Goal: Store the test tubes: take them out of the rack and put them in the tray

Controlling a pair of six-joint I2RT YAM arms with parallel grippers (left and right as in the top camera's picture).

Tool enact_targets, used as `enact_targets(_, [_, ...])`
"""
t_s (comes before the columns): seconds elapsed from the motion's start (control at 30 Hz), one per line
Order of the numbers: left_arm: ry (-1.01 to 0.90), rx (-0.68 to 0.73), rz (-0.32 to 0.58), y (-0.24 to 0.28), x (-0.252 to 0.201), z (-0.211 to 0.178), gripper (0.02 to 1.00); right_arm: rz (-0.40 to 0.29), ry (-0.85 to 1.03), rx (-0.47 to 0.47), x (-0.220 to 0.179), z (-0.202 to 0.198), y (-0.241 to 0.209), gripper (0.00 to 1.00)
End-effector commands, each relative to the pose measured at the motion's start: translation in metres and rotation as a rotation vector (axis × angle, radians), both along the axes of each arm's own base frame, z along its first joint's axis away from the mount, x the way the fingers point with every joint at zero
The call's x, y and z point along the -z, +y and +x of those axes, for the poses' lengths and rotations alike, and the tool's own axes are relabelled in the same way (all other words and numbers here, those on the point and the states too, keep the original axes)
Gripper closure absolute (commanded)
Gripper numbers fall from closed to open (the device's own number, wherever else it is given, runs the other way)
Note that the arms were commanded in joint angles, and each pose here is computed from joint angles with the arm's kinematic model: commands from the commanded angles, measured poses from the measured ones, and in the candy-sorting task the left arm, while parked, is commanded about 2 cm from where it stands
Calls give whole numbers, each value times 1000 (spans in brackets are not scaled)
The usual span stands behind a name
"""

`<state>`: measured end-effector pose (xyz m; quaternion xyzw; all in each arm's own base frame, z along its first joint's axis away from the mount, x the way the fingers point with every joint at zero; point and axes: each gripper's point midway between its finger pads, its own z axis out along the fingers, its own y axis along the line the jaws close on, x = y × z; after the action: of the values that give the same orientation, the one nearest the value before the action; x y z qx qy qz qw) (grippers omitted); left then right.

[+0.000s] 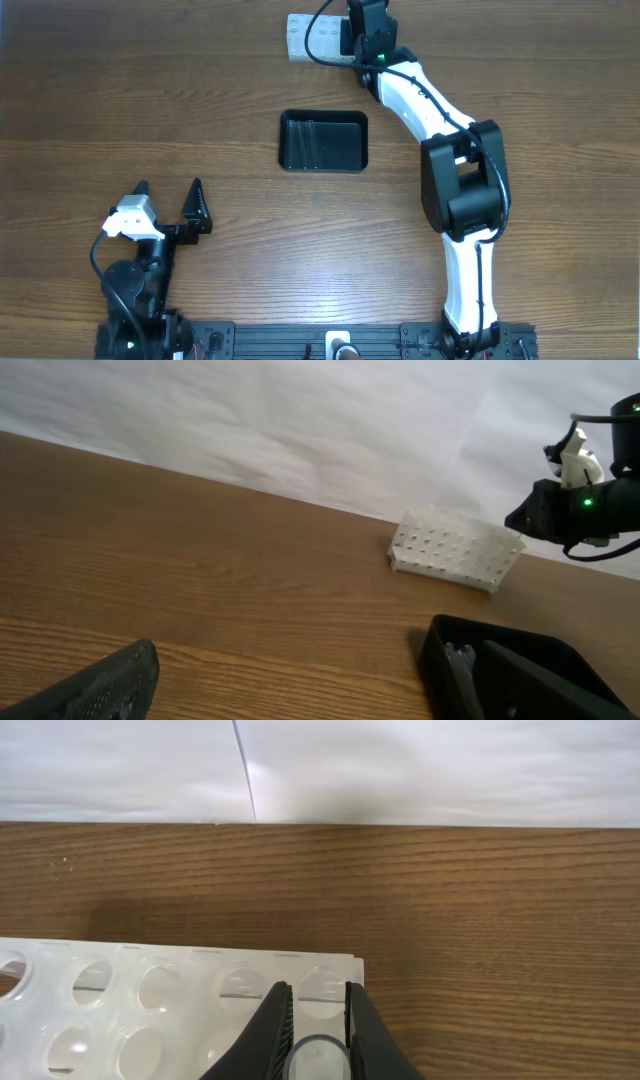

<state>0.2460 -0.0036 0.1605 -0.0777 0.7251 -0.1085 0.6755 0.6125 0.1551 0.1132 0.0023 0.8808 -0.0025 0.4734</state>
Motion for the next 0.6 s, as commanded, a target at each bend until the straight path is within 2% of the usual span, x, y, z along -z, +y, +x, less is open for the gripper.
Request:
enact_targets(0.03, [2,8,-12,-1,1,0,20,-13,-30,25,-11,1,0,904])
enact_targets(0.2, [2,8,-12,-1,1,0,18,-33,-99,53,-52,-2,-3,901])
enact_targets(0.33, [2,8,-12,-1,1,0,18,-29,-174,49,-103,-12,0,904])
enact_targets(0.6, [2,8,-12,-1,1,0,18,29,-327,32,-219,-58,8,901])
